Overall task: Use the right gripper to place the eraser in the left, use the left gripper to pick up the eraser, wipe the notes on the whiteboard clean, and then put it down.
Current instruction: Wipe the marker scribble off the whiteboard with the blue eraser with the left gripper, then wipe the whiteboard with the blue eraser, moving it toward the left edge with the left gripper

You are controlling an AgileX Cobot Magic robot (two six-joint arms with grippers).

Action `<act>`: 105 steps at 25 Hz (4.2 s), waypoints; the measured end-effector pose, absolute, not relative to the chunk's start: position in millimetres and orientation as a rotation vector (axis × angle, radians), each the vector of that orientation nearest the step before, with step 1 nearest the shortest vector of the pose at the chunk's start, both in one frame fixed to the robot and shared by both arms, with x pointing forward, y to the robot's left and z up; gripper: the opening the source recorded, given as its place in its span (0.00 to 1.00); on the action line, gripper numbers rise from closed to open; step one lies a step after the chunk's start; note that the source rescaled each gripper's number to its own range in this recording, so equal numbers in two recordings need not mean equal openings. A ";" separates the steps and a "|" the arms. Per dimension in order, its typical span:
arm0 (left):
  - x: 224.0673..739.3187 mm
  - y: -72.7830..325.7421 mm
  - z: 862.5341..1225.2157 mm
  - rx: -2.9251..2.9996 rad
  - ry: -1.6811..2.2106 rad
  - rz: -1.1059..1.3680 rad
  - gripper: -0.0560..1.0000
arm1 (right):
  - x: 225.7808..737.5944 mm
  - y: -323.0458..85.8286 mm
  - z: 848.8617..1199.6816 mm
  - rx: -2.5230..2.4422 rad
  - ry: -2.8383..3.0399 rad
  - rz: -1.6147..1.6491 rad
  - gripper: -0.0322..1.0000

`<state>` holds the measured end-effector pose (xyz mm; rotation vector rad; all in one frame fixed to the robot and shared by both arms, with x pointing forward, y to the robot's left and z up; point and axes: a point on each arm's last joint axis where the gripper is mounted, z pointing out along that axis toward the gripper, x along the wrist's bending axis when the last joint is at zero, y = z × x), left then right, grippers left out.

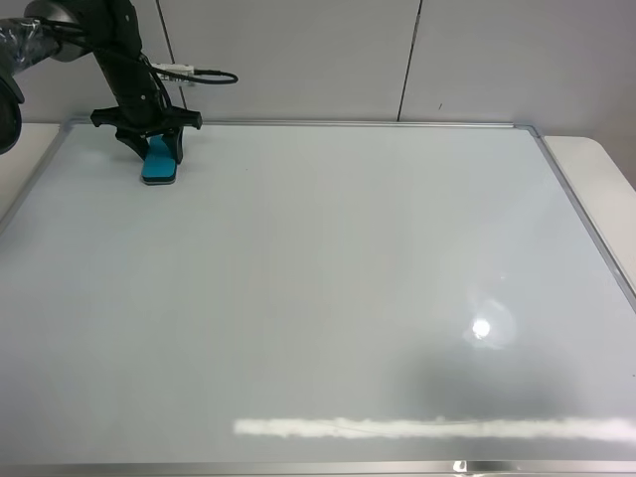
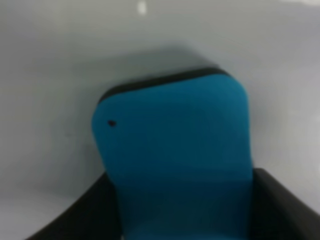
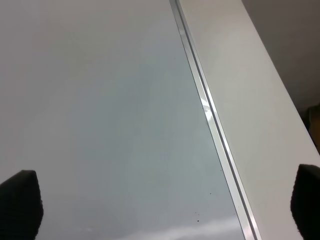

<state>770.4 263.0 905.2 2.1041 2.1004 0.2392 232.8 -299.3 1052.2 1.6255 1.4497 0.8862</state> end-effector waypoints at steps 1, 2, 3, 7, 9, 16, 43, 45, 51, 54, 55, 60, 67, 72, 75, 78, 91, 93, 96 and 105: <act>770.4 263.2 905.2 2.104 2.101 0.239 0.06 | 232.8 -299.3 1052.2 1.626 1.450 0.886 1.00; 770.4 263.0 905.2 2.102 2.101 0.237 0.06 | 232.8 -299.3 1052.2 1.626 1.450 0.886 1.00; 770.2 262.3 905.2 2.102 2.100 0.232 0.06 | 232.8 -299.3 1052.2 1.626 1.450 0.886 1.00; 768.4 249.5 905.0 2.127 2.078 0.217 0.06 | 232.8 -299.3 1052.2 1.626 1.450 0.886 1.00; 765.6 229.1 904.9 2.161 2.039 0.197 0.06 | 232.8 -299.3 1052.2 1.626 1.450 0.886 1.00; 743.2 132.6 903.2 2.330 1.827 0.159 0.06 | 232.8 -299.3 1052.2 1.626 1.450 0.886 1.00; 653.1 -27.2 940.0 2.530 1.374 0.084 0.06 | 232.8 -299.3 1052.2 1.626 1.450 0.886 1.00; 660.6 -13.0 965.3 2.468 1.397 0.118 0.06 | 232.8 -299.3 1052.2 1.626 1.450 0.886 1.00; 673.2 43.4 1025.9 2.318 1.519 0.225 0.06 | 232.8 -299.3 1052.2 1.626 1.450 0.886 1.00; 668.3 72.8 1029.4 2.322 1.602 0.209 0.06 | 232.8 -299.3 1052.2 1.626 1.450 0.886 1.00; 663.9 81.5 1028.7 2.330 1.632 0.197 0.06 | 232.8 -299.3 1052.2 1.626 1.450 0.886 1.00; 640.4 119.7 1022.1 2.370 1.754 0.137 0.06 | 232.8 -299.3 1052.2 1.626 1.450 0.886 1.00; 576.0 184.8 1010.2 2.282 1.868 0.150 0.06 | 232.8 -299.3 1052.2 1.626 1.450 0.886 1.00; 545.1 228.8 993.2 2.212 2.003 0.140 0.06 | 232.8 -299.3 1052.2 1.626 1.450 0.886 1.00; 529.4 242.2 973.7 2.177 2.037 0.148 0.06 | 232.8 -299.3 1052.2 1.626 1.450 0.886 1.00; 520.8 249.1 958.9 2.140 2.045 0.170 0.06 | 232.8 -299.3 1052.2 1.626 1.450 0.886 1.00; 518.7 246.0 950.2 2.137 2.018 0.185 0.06 | 232.8 -299.3 1052.2 1.626 1.450 0.886 1.00; 517.4 240.1 945.7 2.171 2.010 0.161 0.06 | 232.8 -299.3 1052.2 1.626 1.450 0.886 1.00; 516.7 233.9 939.0 2.191 2.014 0.123 0.06 | 232.8 -299.3 1052.2 1.626 1.450 0.886 1.00; 517.2 232.5 930.6 2.227 2.005 0.084 0.06 | 232.8 -299.3 1052.2 1.626 1.450 0.886 1.00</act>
